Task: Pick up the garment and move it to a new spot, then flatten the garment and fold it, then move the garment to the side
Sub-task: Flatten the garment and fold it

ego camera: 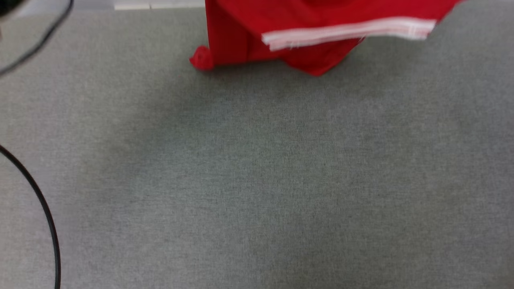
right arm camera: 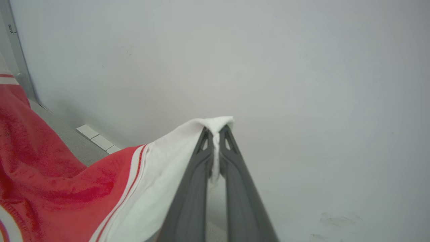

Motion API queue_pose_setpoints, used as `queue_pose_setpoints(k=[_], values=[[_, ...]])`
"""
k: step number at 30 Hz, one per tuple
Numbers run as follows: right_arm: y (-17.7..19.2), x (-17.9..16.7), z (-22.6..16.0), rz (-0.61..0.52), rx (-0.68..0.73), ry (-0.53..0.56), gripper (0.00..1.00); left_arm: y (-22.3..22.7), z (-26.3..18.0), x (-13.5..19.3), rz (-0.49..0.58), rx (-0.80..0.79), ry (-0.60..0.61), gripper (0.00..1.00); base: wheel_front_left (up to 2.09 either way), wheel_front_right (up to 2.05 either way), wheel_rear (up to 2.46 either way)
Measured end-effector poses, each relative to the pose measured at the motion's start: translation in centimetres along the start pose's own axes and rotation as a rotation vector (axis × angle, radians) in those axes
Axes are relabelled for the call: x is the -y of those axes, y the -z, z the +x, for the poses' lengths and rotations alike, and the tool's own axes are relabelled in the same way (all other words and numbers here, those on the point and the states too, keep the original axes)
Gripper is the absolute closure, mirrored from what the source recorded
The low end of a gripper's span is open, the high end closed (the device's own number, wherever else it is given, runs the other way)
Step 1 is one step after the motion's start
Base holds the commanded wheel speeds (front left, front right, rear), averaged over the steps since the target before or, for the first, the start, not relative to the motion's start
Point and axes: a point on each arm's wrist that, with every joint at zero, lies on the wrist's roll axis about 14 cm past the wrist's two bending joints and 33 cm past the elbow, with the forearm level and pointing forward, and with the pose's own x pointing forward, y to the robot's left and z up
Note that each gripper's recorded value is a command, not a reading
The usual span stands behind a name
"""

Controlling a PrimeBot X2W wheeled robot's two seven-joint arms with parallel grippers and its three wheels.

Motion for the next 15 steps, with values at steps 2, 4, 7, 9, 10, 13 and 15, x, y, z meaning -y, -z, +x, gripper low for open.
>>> queue_pose_setpoints(k=[2, 4, 7, 9, 10, 13, 15], values=[[-0.4, 0.9, 1.5, -0.007, 0.021, 0.030, 1.00, -0.2, 1.5, -1.2, -0.007, 0.036, -0.029, 1.00, 0.00, 0.00, 0.00], [-0.8, 1.8, 2.9, -0.008, 0.048, 0.054, 1.00, -0.1, 2.8, -2.4, -0.009, 0.062, -0.060, 1.00, 0.00, 0.00, 0.00], [-1.6, 3.0, 4.7, -0.034, 0.093, 0.094, 1.00, -0.1, 4.6, -4.1, -0.007, 0.108, -0.105, 1.00, 0.00, 0.00, 0.00], [-2.1, 3.7, 5.7, -0.048, 0.124, 0.118, 1.00, -0.3, 5.5, -5.6, -0.011, 0.139, -0.154, 1.00, 0.00, 0.00, 0.00], [-2.3, 3.9, 6.1, -0.054, 0.138, 0.128, 1.00, -0.5, 5.9, -6.1, -0.011, 0.154, -0.173, 1.00, 0.00, 0.00, 0.00], [-3.5, 4.5, 7.3, -0.076, 0.184, 0.153, 1.00, -1.2, 6.7, -7.8, -0.014, 0.204, -0.230, 1.00, 0.00, 0.00, 0.00], [-4.2, 4.7, 8.0, -0.087, 0.211, 0.164, 1.00, -1.8, 7.1, -8.9, -0.008, 0.232, -0.261, 1.00, 0.00, 0.00, 0.00]])
